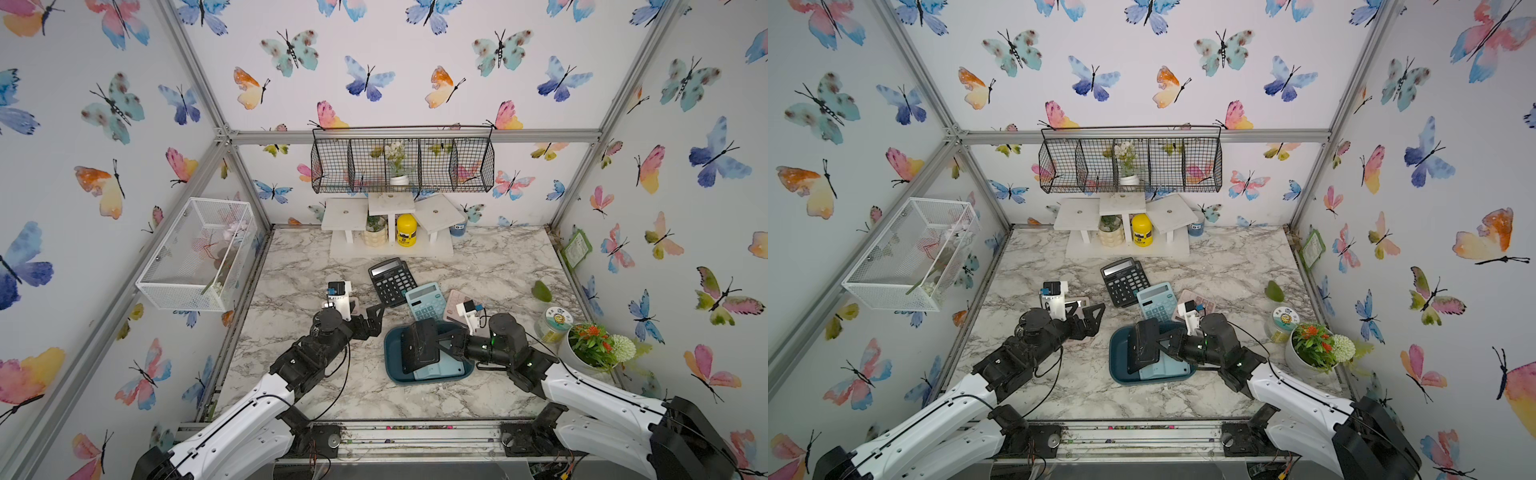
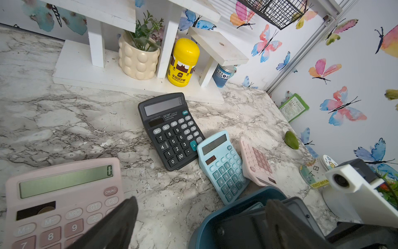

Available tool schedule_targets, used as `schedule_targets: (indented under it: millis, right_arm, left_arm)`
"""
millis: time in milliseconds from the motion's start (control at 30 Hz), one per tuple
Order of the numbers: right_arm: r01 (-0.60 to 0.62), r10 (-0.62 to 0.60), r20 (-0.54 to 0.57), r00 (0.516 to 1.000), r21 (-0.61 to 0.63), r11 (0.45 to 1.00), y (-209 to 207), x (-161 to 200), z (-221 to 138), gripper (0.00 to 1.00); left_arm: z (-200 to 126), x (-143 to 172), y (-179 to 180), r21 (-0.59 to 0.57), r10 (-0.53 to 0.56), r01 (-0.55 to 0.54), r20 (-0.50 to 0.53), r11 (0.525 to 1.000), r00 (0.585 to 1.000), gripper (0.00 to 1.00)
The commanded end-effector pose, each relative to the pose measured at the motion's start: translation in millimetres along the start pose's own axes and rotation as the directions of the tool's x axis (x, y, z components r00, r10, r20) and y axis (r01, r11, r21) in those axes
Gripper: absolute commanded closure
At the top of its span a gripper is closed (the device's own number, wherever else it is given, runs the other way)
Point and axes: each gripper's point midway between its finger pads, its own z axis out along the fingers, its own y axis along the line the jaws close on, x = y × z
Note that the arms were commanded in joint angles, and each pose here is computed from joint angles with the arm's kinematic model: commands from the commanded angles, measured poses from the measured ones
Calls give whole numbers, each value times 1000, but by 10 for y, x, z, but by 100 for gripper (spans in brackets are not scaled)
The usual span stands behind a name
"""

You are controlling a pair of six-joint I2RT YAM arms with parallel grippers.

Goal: Put the calculator in the storage box
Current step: Place the calculator in the storage box.

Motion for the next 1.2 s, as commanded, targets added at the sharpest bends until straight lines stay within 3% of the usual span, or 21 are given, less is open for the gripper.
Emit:
schedule_targets:
  millis: [0,200,333,400,500,800,1167]
  right_arm:
    - [38,-37,47,998,-23,999,48,-56,57,99]
    - [16,-17,27,999,57,998,-246,56,77,98]
    - [13,-14,12,1000,124,992,-417,110,59,83]
    - [19,-19,1,1000,162,987,-482,129,52,71]
    - [30,-27,-16,1000,214,976,-554,137,41,63]
    - [97,-81,-62,995,357,929,-616,69,-20,53]
    - [219,-180,-125,976,512,831,-637,-90,-155,30]
  left_arm:
    - [4,16,32,-6,-9,9,4,1000,1000,1]
    - [1,49,67,-19,-4,4,-1,1000,1000,1]
    - [2,57,76,-22,-2,2,-1,1000,1000,1]
    - [5,57,76,-23,-2,2,-2,1000,1000,1]
    - [10,68,77,-22,-1,1,-6,1000,1000,1]
    - [22,74,85,-30,2,-3,-13,1000,1000,1]
    - [135,84,106,-74,2,-7,-63,997,998,1]
